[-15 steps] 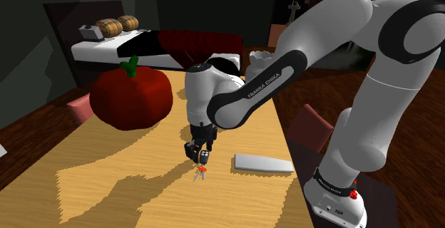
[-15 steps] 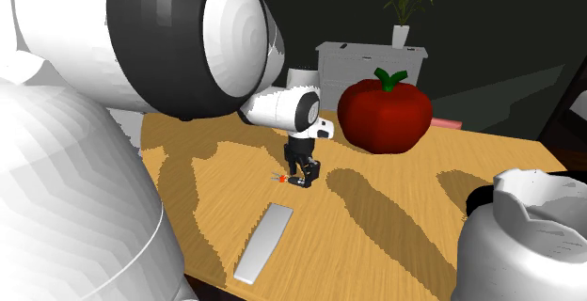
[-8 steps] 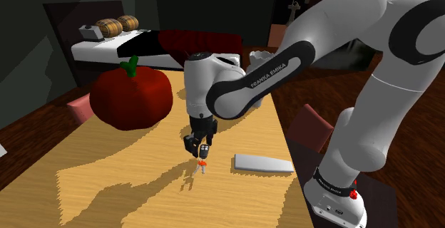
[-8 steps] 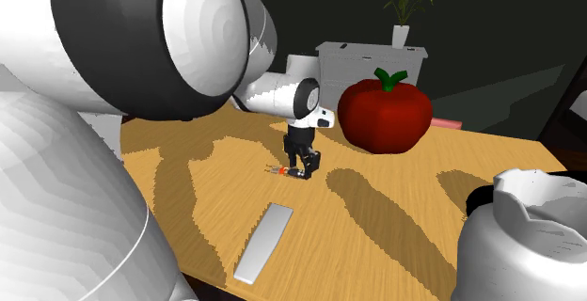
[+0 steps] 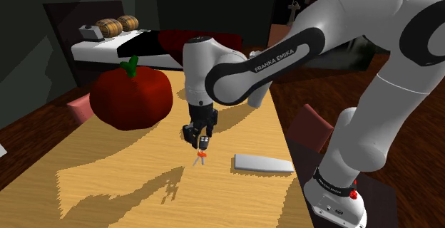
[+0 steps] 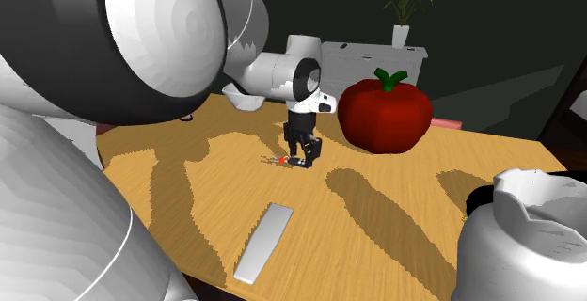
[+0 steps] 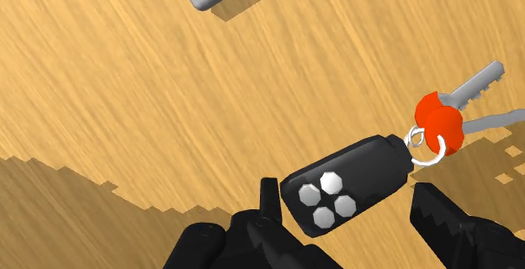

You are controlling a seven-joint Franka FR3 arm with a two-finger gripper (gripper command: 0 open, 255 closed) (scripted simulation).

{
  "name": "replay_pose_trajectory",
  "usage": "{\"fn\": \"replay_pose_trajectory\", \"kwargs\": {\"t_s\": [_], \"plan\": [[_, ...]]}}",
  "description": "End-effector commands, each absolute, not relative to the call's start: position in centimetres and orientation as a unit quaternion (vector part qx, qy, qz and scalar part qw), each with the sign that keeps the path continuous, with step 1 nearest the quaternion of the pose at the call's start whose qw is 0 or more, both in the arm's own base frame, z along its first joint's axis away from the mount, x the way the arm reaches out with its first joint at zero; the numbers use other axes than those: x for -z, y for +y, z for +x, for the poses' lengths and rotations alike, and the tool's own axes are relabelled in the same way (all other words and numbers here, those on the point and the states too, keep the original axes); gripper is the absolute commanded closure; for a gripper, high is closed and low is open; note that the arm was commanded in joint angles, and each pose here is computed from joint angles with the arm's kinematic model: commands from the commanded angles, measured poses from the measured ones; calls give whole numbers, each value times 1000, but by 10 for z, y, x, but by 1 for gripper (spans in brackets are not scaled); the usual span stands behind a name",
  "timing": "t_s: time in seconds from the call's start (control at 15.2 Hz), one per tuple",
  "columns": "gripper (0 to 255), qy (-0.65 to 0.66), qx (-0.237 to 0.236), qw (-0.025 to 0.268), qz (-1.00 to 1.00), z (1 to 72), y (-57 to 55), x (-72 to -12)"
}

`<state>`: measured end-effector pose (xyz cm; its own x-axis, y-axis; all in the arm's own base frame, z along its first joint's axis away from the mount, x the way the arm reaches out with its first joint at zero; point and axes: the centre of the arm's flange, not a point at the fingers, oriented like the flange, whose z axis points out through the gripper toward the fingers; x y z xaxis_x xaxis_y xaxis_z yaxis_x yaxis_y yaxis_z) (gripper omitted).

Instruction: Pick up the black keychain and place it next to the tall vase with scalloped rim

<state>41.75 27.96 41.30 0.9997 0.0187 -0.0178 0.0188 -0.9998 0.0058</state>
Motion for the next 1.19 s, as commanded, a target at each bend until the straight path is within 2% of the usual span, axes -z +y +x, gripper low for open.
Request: {"fn": "replay_pose_trajectory", "kwargs": {"t_s": [0.0,1.12], "plan": [[255,9,9,3,1000,417,279,-424],[255,9,9,3,1000,417,279,-513]]}}
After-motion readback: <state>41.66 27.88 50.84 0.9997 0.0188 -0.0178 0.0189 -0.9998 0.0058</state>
